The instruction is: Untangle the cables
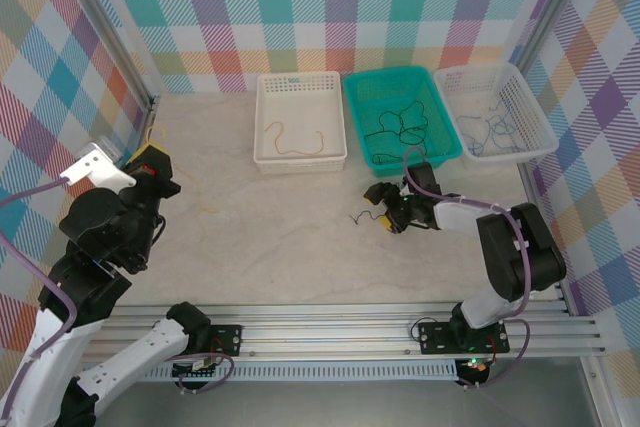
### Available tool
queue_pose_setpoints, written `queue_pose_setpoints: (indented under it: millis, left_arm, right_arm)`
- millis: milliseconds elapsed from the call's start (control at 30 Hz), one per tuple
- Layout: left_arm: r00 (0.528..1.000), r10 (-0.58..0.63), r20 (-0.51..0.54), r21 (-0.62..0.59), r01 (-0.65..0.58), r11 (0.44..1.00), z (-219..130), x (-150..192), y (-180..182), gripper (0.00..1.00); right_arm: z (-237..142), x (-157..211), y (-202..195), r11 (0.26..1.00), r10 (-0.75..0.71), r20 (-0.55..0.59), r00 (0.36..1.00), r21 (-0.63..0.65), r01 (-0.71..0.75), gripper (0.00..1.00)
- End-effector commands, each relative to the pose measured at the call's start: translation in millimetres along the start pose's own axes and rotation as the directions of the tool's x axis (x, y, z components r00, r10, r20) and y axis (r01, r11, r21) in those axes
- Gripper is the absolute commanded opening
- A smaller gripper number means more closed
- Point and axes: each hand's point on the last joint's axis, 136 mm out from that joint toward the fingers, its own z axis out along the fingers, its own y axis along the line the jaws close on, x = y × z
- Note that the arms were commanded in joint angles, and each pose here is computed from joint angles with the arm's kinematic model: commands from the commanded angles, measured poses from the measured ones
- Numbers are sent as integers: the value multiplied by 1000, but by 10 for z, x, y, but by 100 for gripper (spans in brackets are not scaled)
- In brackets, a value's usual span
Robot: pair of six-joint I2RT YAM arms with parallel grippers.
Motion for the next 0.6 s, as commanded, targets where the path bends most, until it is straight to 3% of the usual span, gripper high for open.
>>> queue_pose_setpoints:
  millis: [0,67,567]
  left_arm:
    - [1000,-3,7,-20,3,1000,62,-22,-23,0]
    - [1000,3,-5,-20,-3,1000,119,28,-56,0]
    - [981,71,-178,47,-64,997,823,619,-605,0]
  right_arm:
    - [-155,-111,-132,997,-15,81,997,73,9,91]
    - [-222,-98,-77,998,-22,85,996,62,17,100]
    - [-717,-138,244,992,-125,207,970,2,127,100]
